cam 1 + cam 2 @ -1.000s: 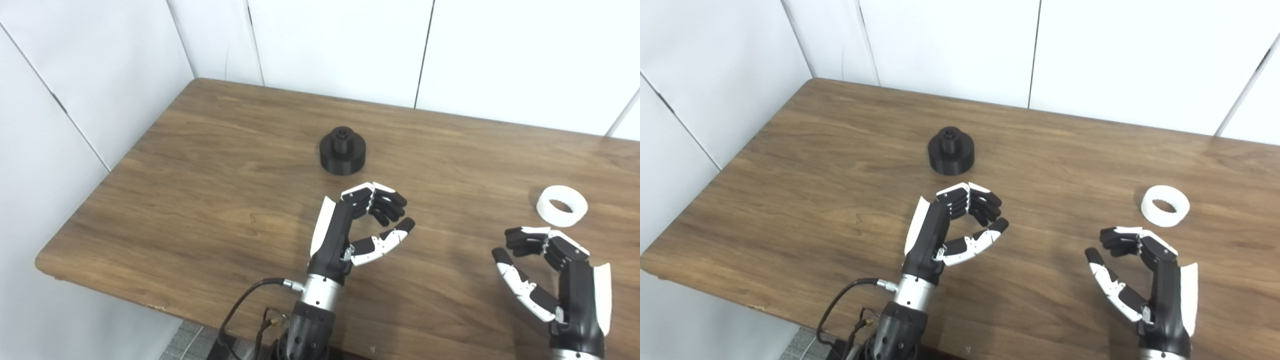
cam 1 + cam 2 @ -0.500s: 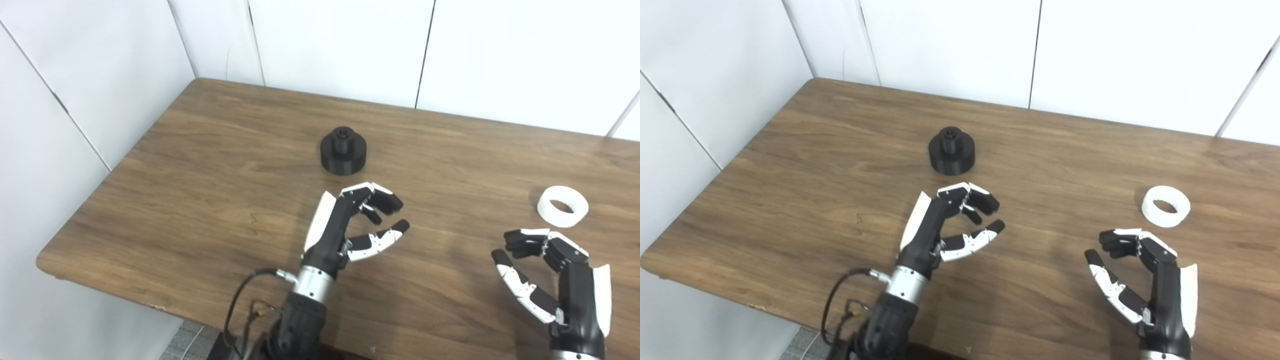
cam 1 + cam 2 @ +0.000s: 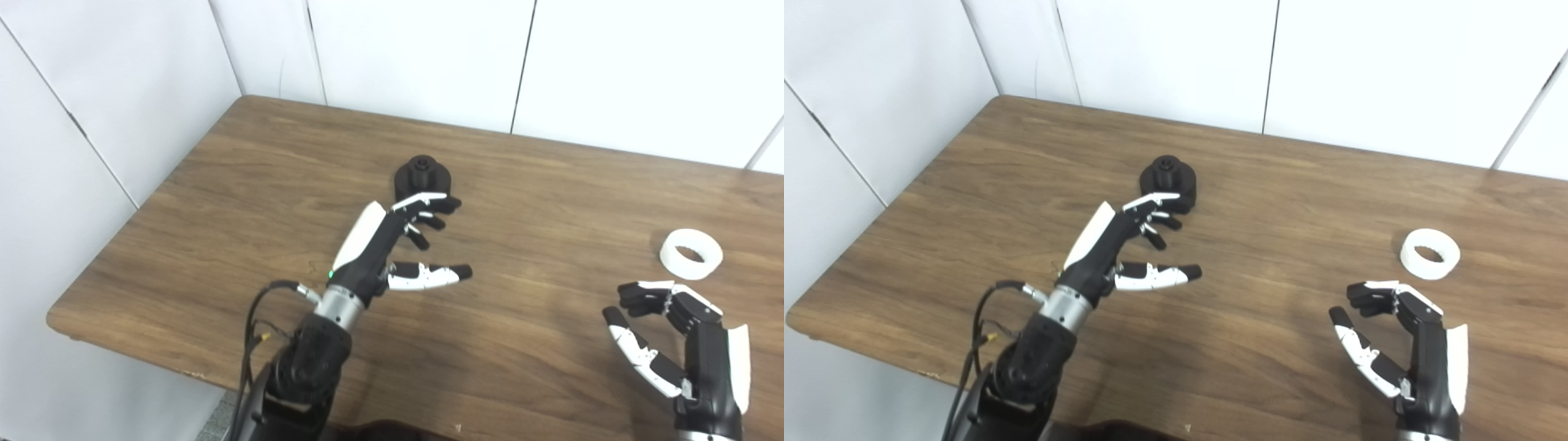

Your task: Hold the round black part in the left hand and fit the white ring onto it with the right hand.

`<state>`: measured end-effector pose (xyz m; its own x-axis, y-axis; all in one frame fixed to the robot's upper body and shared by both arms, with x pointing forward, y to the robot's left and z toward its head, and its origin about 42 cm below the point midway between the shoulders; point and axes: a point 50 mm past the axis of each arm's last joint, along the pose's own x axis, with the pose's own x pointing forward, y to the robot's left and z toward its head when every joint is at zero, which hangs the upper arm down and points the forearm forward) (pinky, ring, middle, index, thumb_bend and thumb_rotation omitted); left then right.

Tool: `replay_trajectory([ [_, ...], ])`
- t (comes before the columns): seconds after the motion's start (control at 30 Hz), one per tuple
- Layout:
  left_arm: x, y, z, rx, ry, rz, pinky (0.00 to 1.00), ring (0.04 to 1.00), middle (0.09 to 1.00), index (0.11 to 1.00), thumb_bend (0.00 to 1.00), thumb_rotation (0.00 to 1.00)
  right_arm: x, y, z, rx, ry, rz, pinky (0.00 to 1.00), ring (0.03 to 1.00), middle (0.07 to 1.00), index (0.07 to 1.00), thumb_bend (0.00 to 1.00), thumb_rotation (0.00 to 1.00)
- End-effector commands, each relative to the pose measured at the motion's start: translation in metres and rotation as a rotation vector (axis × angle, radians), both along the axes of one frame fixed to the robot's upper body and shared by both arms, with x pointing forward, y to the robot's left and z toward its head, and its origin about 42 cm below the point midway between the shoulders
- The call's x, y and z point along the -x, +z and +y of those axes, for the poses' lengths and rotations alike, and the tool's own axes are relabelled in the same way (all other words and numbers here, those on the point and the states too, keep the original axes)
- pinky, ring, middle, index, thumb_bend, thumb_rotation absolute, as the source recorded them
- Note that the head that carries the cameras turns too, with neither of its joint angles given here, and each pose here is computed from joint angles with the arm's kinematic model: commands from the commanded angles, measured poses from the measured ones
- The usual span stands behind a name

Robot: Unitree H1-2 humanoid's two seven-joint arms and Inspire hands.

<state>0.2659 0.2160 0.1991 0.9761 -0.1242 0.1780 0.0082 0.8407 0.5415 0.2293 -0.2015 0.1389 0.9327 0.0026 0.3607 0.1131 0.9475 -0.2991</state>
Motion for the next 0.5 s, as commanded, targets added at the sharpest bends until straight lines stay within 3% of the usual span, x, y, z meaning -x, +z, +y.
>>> replay_trajectory([
  [0.0, -0.011, 0.022, 0.008, -0.064, 0.024, -0.082, 0.57, 0.736, 0.798, 0.754, 0.75, 0.26, 0.011, 0.0, 0.014, -0.081, -0.013, -0.02, 0.46, 0.525, 0.57, 0.493, 0.5, 0.16],
  [0.17, -0.031, 0.021, 0.023, -0.107, 0.066, -0.08, 0.61, 0.756, 0.794, 0.758, 0.75, 0.24, 0.011, 0.0, 0.014, -0.08, -0.012, -0.013, 0.46, 0.528, 0.576, 0.493, 0.5, 0.16],
  [0.47, -0.064, 0.021, 0.044, -0.274, 0.139, -0.095, 0.69, 0.815, 0.856, 0.828, 0.76, 0.32, 0.011, -0.001, 0.014, -0.08, -0.01, -0.013, 0.46, 0.521, 0.574, 0.494, 0.5, 0.16],
])
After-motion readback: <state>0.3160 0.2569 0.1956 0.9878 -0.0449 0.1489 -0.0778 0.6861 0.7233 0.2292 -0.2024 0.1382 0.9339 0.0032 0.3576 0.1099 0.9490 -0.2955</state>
